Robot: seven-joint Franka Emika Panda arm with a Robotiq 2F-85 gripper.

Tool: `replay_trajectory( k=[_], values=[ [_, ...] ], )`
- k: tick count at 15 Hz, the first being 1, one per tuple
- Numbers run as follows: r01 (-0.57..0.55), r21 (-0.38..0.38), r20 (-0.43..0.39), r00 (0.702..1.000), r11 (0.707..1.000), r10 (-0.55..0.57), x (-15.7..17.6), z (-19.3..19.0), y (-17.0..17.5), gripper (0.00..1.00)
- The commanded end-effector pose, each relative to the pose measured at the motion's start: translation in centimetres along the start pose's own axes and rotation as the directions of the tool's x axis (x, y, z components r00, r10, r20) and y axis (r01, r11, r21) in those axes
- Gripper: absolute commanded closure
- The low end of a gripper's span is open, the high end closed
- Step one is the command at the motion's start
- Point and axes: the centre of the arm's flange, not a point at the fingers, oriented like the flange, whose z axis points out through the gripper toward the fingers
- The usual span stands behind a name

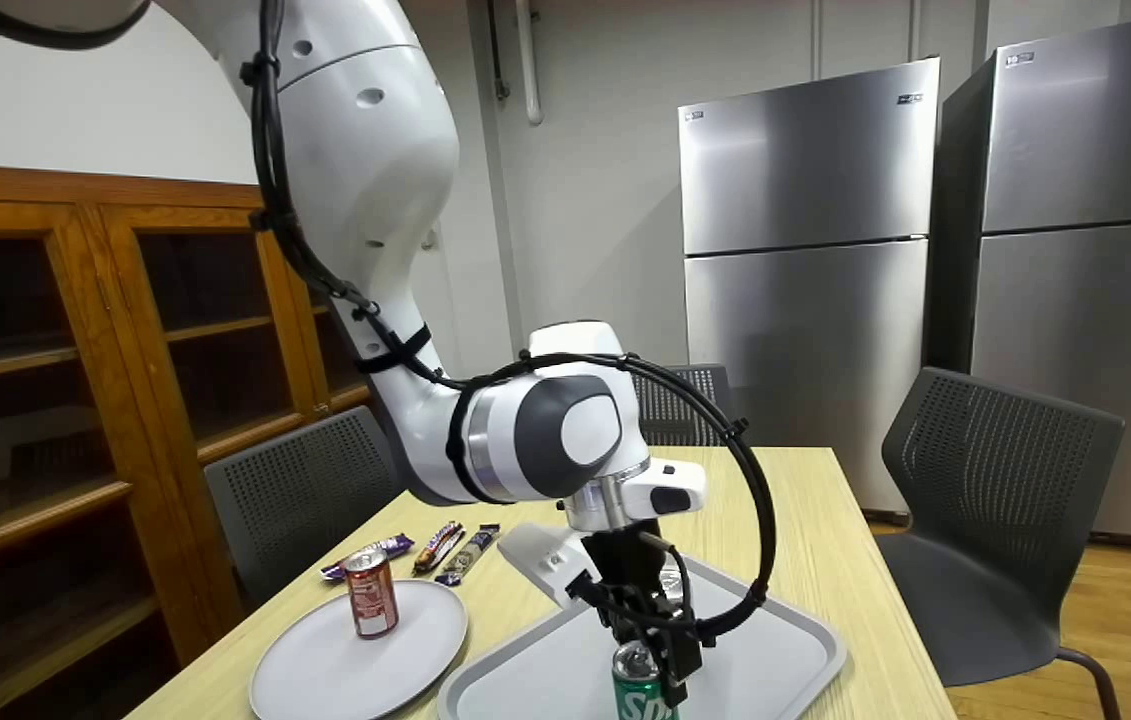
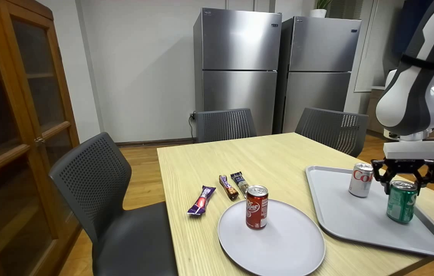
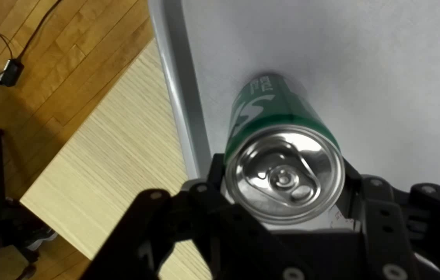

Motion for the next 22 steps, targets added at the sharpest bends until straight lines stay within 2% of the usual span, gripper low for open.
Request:
replay_trajectory(
  k=[1,10,22],
  values=[
    [0.001,0.017,-0.028,1.0,1.0,0.0,-0.5,-2.6,-0.6,0.61],
    [0.091,0.069,-0.113,0.99,0.993,-0.083,-2.0,-7.5,-4.8,0.61],
    [0.273,0.108,-0.172,0.952,0.956,-0.252,-7.4,-11.6,-15.3,0.61]
  ],
)
